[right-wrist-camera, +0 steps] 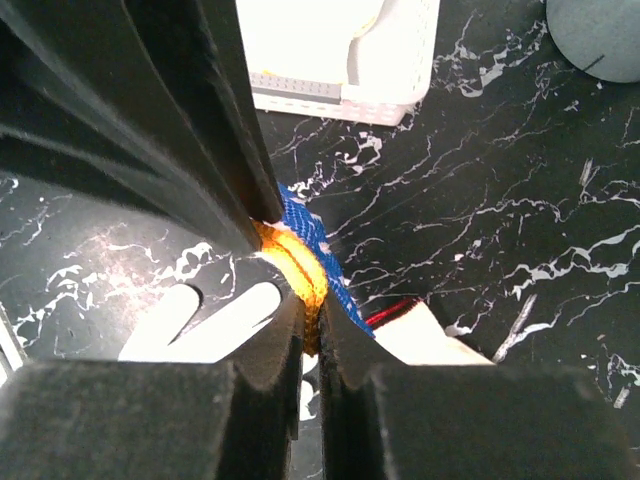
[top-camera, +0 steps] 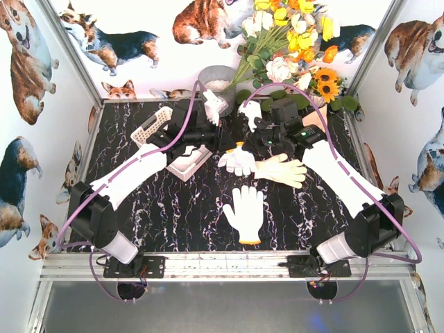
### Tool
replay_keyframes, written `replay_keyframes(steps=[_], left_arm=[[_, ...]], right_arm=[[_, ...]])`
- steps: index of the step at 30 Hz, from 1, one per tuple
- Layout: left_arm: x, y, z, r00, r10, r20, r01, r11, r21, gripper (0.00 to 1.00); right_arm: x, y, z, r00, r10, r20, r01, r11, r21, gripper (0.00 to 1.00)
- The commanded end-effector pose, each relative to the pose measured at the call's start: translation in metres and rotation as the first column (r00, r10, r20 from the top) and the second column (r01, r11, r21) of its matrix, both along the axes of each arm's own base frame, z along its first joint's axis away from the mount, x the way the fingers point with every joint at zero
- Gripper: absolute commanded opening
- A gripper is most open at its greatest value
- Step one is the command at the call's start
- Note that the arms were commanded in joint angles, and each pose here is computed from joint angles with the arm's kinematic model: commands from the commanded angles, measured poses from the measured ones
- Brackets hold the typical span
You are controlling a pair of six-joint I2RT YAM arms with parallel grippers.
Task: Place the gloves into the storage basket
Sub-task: Pair the glove with the glove.
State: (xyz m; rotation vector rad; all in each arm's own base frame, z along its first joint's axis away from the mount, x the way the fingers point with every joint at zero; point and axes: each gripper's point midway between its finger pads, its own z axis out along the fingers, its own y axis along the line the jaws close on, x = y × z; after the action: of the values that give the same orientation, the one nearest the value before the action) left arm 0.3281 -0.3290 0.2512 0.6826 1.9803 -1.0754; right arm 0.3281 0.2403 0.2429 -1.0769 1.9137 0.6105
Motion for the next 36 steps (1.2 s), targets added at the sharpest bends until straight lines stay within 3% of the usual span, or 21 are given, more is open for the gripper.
replay_keyframes(steps=[1,4,23,29,36], left_arm=[[0.014,0.003,0.003,0.998,0.019,0.054,-0.021,0.999,0.038,0.06],[0.011,0.001,-0.005,0.999,0.006,0.038,-0.007,0.999,0.034,0.00],[-0.036,-0.010,-0.051,0.992,-0.086,-0.091,0.089,0.995,0.036,0.00],[-0.053,-0.001,-0.052,0.992,-0.066,-0.112,0.066,0.998,-0.004,0.29],[-0.071,0.011,-0.053,0.991,-0.034,-0.131,0.030,0.999,-0.029,0.45]], right_arm=[[0.013,-0.002,0.025,0.993,0.025,0.119,-0.025,1.000,-0.002,0.00],[0.011,-0.004,0.014,0.996,0.013,0.092,-0.012,1.000,-0.007,0.00],[-0.051,0.006,-0.027,0.985,0.041,-0.167,-0.012,0.985,0.172,0.00],[-0.069,0.006,-0.042,0.969,0.023,-0.247,0.023,0.983,0.179,0.00],[-0.095,0.010,-0.056,0.948,0.016,-0.319,0.037,0.986,0.161,0.00]])
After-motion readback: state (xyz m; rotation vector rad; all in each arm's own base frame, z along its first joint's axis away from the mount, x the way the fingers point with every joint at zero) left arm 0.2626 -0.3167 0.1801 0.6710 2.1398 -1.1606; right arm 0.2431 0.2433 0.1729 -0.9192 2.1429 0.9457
